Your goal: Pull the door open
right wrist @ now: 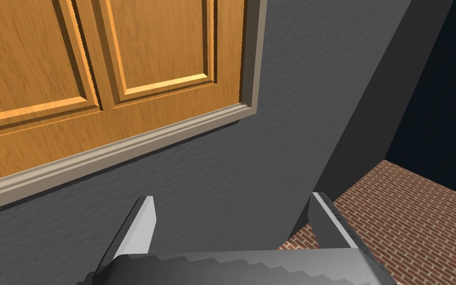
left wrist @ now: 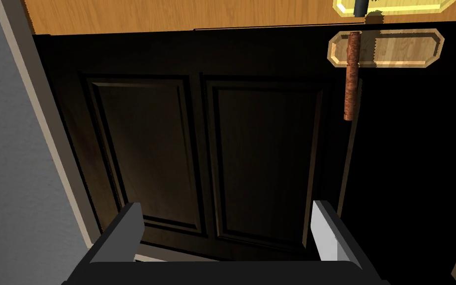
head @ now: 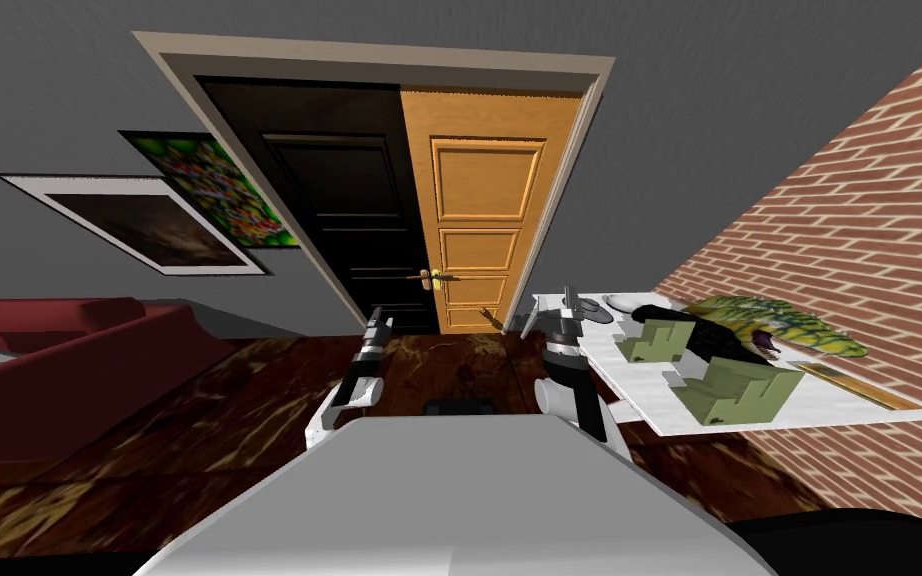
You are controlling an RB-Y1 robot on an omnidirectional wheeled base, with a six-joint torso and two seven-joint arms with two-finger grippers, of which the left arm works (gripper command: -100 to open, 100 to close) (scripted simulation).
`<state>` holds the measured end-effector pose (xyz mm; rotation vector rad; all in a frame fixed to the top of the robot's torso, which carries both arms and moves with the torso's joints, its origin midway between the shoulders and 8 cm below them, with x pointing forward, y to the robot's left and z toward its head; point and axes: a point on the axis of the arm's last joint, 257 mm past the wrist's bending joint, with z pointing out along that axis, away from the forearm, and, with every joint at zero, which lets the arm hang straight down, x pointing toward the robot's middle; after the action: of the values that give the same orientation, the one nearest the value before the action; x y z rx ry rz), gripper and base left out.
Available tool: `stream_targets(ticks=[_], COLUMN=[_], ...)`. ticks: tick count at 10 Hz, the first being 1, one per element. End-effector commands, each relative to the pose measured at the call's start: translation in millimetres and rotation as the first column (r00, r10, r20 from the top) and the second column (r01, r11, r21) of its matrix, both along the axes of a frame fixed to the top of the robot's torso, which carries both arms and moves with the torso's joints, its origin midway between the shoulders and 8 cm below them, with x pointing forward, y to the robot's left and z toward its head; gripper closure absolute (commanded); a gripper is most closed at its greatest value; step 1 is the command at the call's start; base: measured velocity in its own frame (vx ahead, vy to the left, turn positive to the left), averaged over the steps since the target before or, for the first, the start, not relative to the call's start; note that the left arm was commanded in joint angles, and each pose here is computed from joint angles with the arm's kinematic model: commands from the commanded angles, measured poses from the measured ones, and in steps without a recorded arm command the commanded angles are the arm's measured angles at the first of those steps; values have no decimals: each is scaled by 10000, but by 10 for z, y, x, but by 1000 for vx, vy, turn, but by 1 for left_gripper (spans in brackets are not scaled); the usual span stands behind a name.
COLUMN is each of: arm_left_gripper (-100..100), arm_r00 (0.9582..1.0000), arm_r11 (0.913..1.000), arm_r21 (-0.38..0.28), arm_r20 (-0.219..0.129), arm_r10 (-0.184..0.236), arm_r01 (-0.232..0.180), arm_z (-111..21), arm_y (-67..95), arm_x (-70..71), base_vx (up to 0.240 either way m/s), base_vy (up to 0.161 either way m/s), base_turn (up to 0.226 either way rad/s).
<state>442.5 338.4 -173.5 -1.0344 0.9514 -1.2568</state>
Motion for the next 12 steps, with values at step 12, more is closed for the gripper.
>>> stream_targets(ticks=[12], arm_left_gripper=[-100], arm_r00=[9906], arm_r11=[9979], arm_r21=[-513], arm_r20=[-1330], arm_r10=[329], arm_r01=[-401], arm_z=[-664], arm_y=[534], arm_x=[224], base_vx=[100], base_vy=[13], base_turn=[-77])
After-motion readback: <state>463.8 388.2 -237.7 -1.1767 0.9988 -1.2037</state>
